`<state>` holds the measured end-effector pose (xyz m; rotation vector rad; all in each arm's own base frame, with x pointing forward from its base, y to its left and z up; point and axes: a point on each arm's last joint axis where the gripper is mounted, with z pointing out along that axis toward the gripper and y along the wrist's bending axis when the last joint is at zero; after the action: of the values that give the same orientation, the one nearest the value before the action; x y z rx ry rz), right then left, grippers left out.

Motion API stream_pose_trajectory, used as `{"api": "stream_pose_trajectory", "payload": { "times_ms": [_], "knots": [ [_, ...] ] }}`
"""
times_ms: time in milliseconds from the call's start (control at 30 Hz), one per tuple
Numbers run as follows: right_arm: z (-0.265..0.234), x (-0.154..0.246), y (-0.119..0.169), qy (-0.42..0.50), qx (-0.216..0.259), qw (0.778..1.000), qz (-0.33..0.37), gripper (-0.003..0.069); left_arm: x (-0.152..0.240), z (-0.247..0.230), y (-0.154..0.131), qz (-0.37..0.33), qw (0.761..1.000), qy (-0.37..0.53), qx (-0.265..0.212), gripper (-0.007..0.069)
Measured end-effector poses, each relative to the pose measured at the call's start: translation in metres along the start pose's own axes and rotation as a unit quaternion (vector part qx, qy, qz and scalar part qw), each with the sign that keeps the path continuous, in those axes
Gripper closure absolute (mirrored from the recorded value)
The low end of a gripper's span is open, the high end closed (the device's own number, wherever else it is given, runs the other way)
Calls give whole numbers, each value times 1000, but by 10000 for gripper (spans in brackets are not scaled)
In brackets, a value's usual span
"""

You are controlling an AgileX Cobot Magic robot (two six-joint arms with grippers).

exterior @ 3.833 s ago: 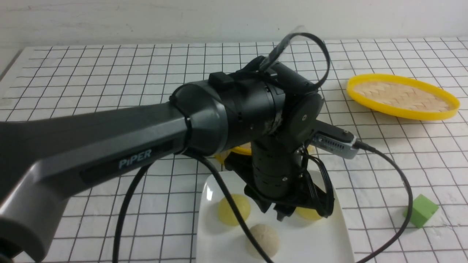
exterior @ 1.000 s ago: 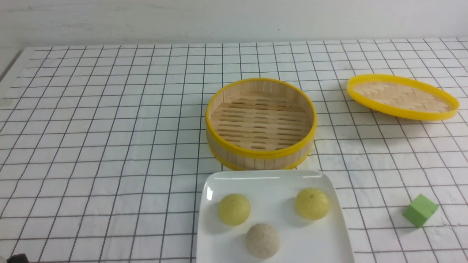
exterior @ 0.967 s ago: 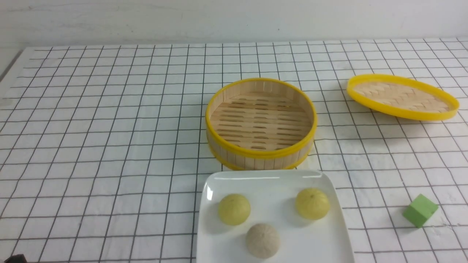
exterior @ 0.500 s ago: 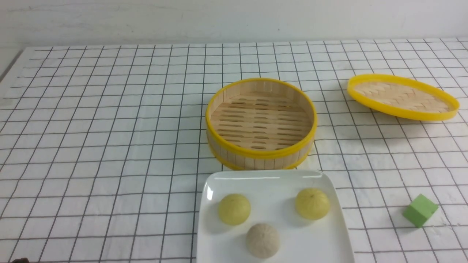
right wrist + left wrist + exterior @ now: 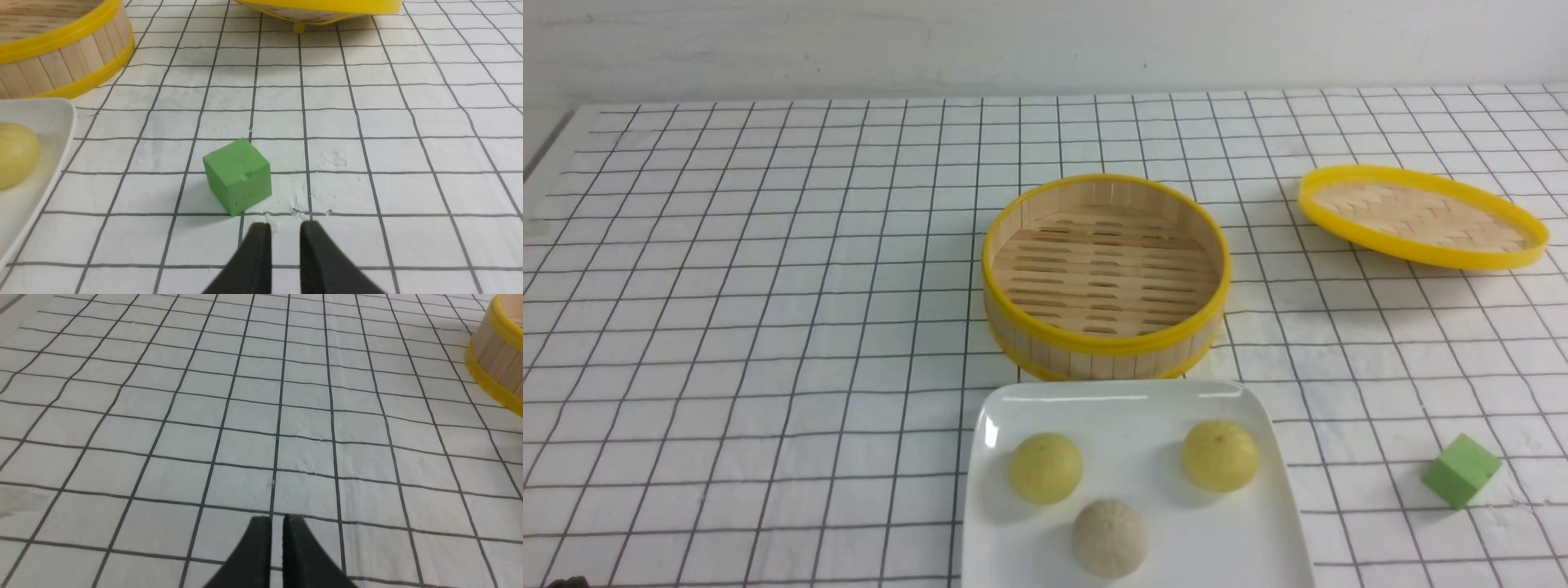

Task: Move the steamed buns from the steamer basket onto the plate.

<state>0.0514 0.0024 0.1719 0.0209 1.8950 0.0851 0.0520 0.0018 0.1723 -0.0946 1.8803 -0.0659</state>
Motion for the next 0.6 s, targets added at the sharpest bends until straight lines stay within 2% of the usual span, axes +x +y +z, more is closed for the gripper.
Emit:
{"api": "stream_pose_trajectory", "payload": {
  "times_ms": [600],
  "knots": [
    [0, 0, 0, 0, 0, 1000, 0, 508, 0, 0, 0, 0, 1000, 0, 0, 541]
  ]
}}
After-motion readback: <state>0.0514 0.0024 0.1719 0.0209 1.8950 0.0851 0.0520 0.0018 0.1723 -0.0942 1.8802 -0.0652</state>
